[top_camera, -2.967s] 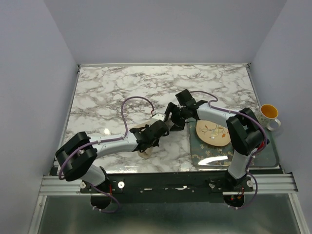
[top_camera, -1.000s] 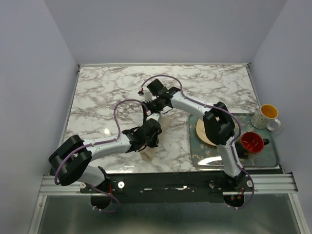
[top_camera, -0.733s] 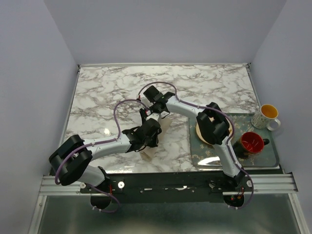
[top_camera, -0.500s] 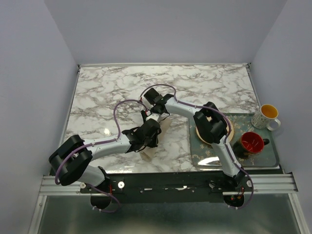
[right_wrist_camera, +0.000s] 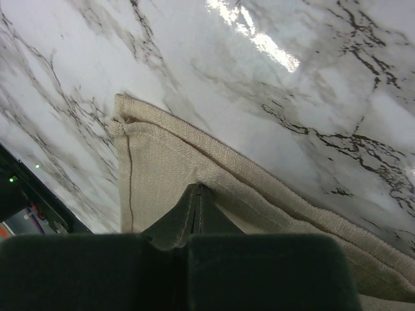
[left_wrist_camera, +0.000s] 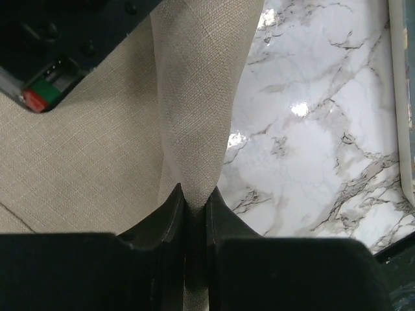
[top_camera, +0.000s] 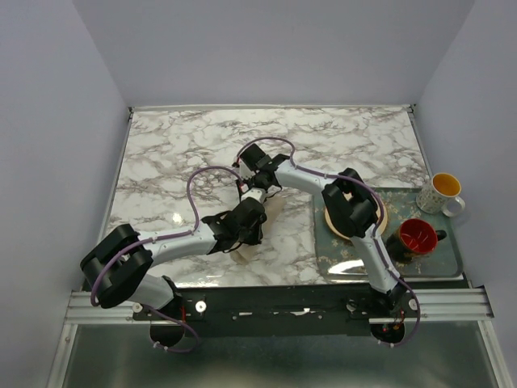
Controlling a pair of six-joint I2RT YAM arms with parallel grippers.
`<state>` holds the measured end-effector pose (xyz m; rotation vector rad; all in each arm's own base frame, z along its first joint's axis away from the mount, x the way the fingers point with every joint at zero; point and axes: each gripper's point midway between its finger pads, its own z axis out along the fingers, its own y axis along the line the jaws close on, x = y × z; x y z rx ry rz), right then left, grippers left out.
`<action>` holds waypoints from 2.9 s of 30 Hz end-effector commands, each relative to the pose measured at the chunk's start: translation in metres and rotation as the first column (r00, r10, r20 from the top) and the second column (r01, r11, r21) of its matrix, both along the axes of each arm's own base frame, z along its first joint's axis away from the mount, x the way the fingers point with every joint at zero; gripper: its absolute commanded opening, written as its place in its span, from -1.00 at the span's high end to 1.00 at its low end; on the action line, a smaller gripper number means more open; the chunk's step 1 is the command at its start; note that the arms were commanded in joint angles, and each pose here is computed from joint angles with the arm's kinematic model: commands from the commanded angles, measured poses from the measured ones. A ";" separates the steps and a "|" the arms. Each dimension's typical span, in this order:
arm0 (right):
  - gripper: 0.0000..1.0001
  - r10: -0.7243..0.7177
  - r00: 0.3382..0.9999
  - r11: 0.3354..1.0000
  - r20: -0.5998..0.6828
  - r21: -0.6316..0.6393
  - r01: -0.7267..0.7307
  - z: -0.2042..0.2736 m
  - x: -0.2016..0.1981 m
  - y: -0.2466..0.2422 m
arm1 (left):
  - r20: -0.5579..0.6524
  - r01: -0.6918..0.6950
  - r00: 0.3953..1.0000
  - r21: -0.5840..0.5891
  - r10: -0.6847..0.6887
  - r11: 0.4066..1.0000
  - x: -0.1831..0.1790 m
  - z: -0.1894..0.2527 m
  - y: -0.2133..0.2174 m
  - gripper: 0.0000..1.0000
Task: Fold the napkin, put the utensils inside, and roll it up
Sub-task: Roll the napkin with the utensil
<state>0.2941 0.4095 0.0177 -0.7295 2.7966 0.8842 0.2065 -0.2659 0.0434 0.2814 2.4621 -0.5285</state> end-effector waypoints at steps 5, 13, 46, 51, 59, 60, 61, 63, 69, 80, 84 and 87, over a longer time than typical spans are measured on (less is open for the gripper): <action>0.99 -0.074 0.993 0.987 0.088 -0.136 0.086 -0.036 0.033 -0.030 | -0.063 -0.065 0.996 -0.040 0.063 0.997 -0.010 0.002 0.004 1.00; 0.99 -0.055 0.995 0.991 0.083 -0.121 0.065 -0.034 0.033 -0.027 | -0.064 -0.036 0.998 -0.184 0.024 0.982 0.001 0.006 0.003 1.00; 0.72 -0.100 0.991 0.990 0.089 -0.091 0.108 0.053 0.057 -0.052 | -0.152 0.050 0.984 -0.252 -0.090 0.966 0.003 -0.015 -0.011 1.00; 0.85 -0.103 0.987 0.975 0.123 -0.185 0.125 0.056 0.056 -0.089 | -0.160 0.045 0.983 -0.242 -0.085 0.969 0.004 -0.016 -0.010 1.00; 0.99 -0.087 0.987 0.949 0.132 -0.292 0.123 0.030 0.048 -0.121 | -0.174 0.028 0.982 -0.227 -0.068 0.974 0.004 -0.021 -0.009 1.00; 0.99 -0.080 0.987 0.954 0.139 -0.276 0.116 0.025 0.050 -0.119 | -0.173 0.026 0.983 -0.227 -0.067 0.973 0.005 -0.021 -0.009 1.00; 0.99 -0.075 0.988 0.954 0.132 -0.279 0.110 0.017 0.050 -0.119 | -0.172 0.023 0.983 -0.237 -0.066 0.971 0.005 -0.020 -0.010 1.00; 0.99 -0.062 0.992 0.953 0.110 -0.289 0.092 0.003 0.046 -0.119 | -0.175 0.025 0.982 -0.238 -0.068 0.971 0.005 -0.021 -0.011 1.00; 0.99 -0.086 0.987 0.937 0.136 -0.325 0.126 0.009 0.043 -0.132 | -0.172 0.025 0.983 -0.237 -0.068 0.971 0.005 -0.018 -0.010 1.00; 0.99 -0.105 0.984 0.978 0.145 -0.166 0.129 0.054 0.052 -0.101 | -0.189 0.024 0.979 -0.240 -0.071 0.970 0.004 -0.021 -0.013 1.00; 0.99 -0.123 0.988 0.974 0.088 -0.178 0.138 0.023 0.036 -0.105 | -0.205 0.017 0.976 -0.236 -0.067 0.972 0.002 -0.026 -0.012 1.00; 0.99 -0.139 0.986 0.968 0.088 -0.199 0.154 0.004 0.031 -0.114 | -0.220 0.009 0.974 -0.240 -0.063 0.971 0.000 -0.031 -0.010 1.00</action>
